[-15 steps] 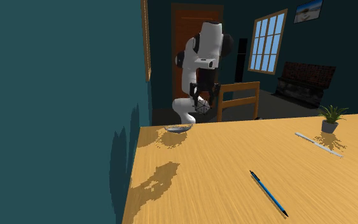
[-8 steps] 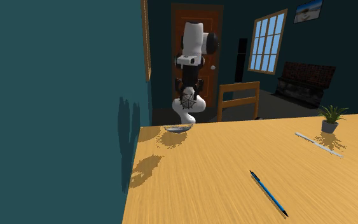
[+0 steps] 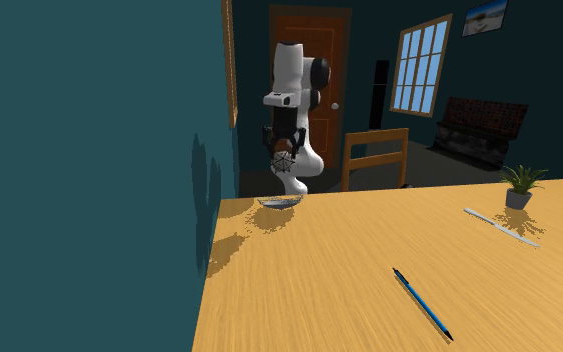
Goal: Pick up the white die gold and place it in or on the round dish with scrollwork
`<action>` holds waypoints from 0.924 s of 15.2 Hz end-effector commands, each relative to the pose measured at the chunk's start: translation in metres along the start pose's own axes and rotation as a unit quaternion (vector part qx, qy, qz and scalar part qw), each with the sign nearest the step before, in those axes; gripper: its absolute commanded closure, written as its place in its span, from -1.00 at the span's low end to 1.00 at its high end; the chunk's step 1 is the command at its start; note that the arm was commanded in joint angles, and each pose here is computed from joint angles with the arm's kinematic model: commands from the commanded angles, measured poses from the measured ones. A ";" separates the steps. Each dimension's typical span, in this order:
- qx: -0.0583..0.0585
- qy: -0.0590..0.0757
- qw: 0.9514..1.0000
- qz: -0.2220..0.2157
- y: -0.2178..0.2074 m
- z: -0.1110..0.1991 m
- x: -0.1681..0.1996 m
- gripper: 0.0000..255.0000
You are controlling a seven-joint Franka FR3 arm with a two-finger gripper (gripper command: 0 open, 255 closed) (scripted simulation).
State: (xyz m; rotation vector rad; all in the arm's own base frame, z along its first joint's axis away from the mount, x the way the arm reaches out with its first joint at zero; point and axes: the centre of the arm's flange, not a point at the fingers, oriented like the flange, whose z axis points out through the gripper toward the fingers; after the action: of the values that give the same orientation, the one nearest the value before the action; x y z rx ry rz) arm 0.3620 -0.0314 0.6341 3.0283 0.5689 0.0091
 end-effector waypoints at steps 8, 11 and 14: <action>0.000 0.000 1.000 0.000 -0.003 0.049 0.000 1.00; 0.000 0.000 1.000 0.000 -0.004 0.064 0.000 1.00; 0.000 0.000 1.000 0.000 -0.004 0.072 0.000 1.00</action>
State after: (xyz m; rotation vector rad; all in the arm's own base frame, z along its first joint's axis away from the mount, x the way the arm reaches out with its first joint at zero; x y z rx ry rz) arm 0.3621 -0.0317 0.5637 3.0284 0.5693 0.0087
